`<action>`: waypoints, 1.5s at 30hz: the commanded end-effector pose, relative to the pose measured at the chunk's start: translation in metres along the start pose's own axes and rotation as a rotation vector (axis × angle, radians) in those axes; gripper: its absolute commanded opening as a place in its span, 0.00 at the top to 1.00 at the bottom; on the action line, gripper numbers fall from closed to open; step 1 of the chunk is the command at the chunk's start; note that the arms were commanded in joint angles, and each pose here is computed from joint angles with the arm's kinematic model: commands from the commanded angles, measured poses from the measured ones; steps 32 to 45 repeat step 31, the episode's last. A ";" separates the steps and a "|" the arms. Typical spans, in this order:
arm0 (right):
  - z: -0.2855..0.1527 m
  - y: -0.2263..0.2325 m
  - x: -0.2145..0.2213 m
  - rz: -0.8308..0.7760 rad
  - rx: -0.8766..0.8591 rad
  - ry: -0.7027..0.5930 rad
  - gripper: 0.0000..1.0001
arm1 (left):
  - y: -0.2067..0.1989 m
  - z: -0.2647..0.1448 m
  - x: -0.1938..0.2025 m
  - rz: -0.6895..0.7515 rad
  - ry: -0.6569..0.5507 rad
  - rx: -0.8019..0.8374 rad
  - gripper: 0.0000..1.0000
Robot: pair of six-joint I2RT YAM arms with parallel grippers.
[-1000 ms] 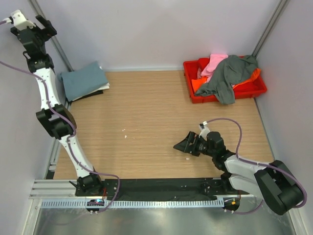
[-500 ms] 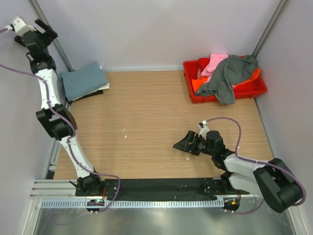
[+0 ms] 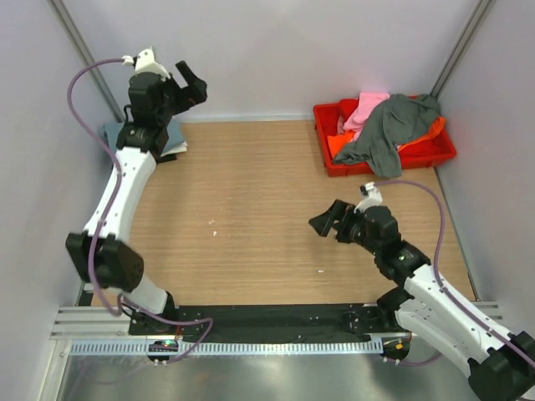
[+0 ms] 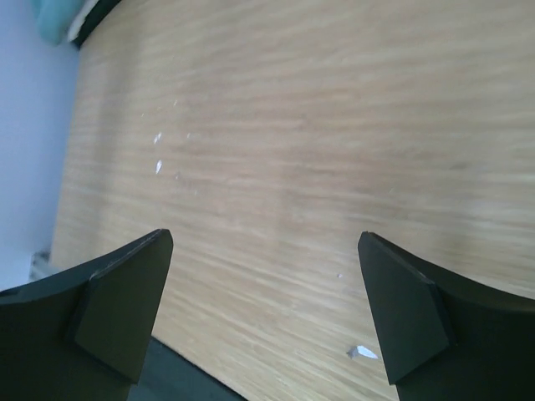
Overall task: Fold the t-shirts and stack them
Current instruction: Reset both grippers
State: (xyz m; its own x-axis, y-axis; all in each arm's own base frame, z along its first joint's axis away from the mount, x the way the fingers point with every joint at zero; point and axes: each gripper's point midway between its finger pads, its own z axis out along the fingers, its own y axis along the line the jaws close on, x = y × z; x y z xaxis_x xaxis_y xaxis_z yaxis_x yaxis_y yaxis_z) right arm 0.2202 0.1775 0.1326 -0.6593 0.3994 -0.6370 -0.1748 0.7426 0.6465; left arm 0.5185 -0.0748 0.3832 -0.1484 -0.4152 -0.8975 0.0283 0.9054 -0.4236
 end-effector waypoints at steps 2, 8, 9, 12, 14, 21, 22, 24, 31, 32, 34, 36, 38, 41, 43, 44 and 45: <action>-0.018 -0.016 -0.091 -0.161 0.344 -0.150 0.00 | -0.044 -0.071 0.067 0.065 0.185 0.061 0.00; -0.012 0.007 -0.186 -0.163 0.370 -0.263 0.00 | -0.062 -0.130 0.201 0.260 0.558 0.118 0.00; -0.007 0.006 -0.192 -0.166 0.379 -0.262 0.00 | -0.061 -0.140 0.213 0.266 0.615 0.126 0.00; -0.002 0.007 -0.217 -0.153 0.395 -0.299 0.00 | -0.069 -0.158 0.237 0.265 0.703 0.226 0.00; -0.001 0.004 -0.232 -0.143 0.411 -0.324 0.00 | -0.067 -0.161 0.236 0.271 0.685 0.233 0.00; 0.010 -0.051 -0.276 -0.047 0.532 -0.295 0.00 | -0.074 -0.160 0.220 0.354 0.682 0.265 0.00; 0.014 -0.054 -0.278 -0.043 0.531 -0.290 0.00 | -0.071 -0.161 0.223 0.346 0.686 0.261 0.00; 0.016 -0.054 -0.279 -0.041 0.521 -0.294 0.00 | -0.074 -0.162 0.225 0.307 0.674 0.269 0.00; 0.028 -0.066 -0.266 -0.016 0.519 -0.276 0.00 | -0.076 -0.180 0.224 0.267 0.630 0.336 0.00; 0.028 -0.066 -0.266 -0.016 0.519 -0.276 0.00 | -0.076 -0.180 0.224 0.267 0.630 0.336 0.00; 0.028 -0.066 -0.266 -0.016 0.519 -0.276 0.00 | -0.076 -0.180 0.224 0.267 0.630 0.336 0.00; 0.028 -0.066 -0.266 -0.016 0.519 -0.276 0.00 | -0.076 -0.180 0.224 0.267 0.630 0.336 0.00; 0.028 -0.066 -0.266 -0.016 0.519 -0.276 0.00 | -0.076 -0.180 0.224 0.267 0.630 0.336 0.00; 0.028 -0.066 -0.266 -0.016 0.519 -0.276 0.00 | -0.076 -0.180 0.224 0.267 0.630 0.336 0.00; 0.028 -0.066 -0.266 -0.016 0.519 -0.276 0.00 | -0.076 -0.180 0.224 0.267 0.630 0.336 0.00; 0.028 -0.066 -0.266 -0.016 0.519 -0.276 0.00 | -0.076 -0.180 0.224 0.267 0.630 0.336 0.00; 0.028 -0.066 -0.266 -0.016 0.519 -0.276 0.00 | -0.076 -0.180 0.224 0.267 0.630 0.336 0.00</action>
